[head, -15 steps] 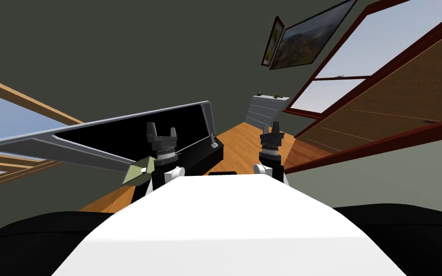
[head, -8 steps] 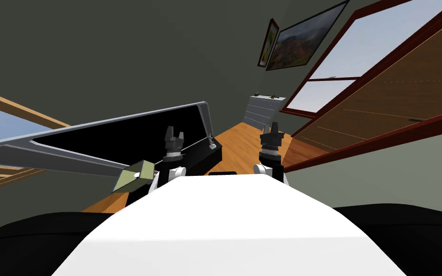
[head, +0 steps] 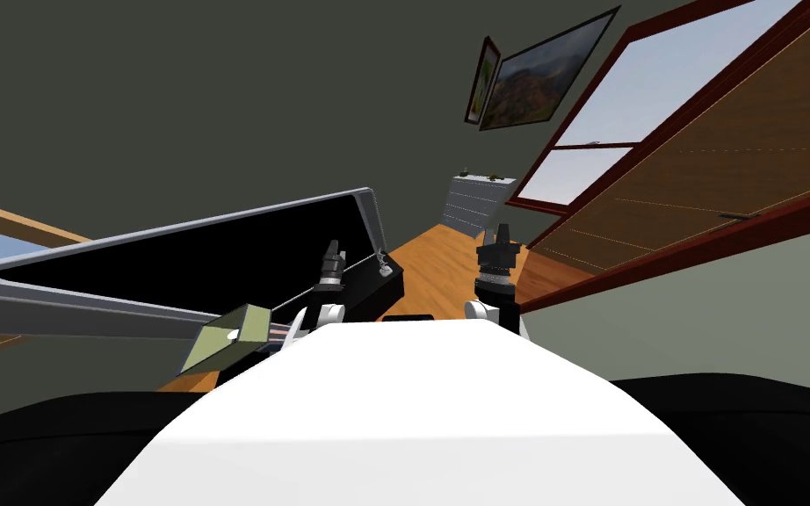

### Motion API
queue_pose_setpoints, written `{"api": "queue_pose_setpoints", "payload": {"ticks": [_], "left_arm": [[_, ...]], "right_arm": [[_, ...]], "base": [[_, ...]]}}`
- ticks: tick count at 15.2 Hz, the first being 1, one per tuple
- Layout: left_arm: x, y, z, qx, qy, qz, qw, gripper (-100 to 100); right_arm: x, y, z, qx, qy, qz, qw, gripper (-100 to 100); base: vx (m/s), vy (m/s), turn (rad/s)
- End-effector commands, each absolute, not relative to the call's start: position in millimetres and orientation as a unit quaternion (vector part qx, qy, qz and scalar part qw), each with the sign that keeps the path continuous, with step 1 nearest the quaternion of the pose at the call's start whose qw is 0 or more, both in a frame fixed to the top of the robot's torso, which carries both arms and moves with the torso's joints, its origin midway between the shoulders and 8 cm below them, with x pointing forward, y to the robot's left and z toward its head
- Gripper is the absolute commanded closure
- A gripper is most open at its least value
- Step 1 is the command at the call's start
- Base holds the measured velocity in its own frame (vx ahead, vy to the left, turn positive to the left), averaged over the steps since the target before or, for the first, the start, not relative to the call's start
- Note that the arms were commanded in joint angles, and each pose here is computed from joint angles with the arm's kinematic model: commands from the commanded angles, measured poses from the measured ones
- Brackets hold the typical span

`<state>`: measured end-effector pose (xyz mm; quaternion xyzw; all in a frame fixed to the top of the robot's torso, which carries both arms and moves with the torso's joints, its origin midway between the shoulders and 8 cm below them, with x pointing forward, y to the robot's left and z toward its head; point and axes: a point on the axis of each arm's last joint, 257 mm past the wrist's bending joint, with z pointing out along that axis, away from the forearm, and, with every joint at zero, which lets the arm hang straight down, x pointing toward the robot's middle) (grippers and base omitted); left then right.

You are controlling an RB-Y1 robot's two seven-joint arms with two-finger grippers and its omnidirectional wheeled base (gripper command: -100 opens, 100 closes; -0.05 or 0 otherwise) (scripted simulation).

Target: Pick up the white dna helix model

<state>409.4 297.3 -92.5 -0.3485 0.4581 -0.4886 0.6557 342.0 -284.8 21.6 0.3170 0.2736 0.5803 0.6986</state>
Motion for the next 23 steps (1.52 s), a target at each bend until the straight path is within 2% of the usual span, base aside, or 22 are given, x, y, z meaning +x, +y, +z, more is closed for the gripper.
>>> {"api": "queue_pose_setpoints", "payload": {"ticks": [1, 11, 23], "left_arm": [[417.4, 297.1, -116.0, -0.358, 0.486, -0.462, 0.649, -100], [438.3, 299.7, -204.8, -0.385, 0.579, -0.373, 0.614, -100], [439.2, 294.7, -335.5, -0.397, 0.708, -0.244, 0.531, -100]], "right_arm": [[342.0, -284.8, 21.6, 0.317, 0.274, 0.58, 0.699, 0], [342.0, -284.9, 21.6, 0.317, 0.274, 0.58, 0.699, 0], [342.0, -284.9, 21.6, 0.317, 0.274, 0.58, 0.699, 0]], "base": [[0.043, -0.028, -0.048], [0.046, -0.021, -0.06], [0.052, -0.017, -0.064]]}}
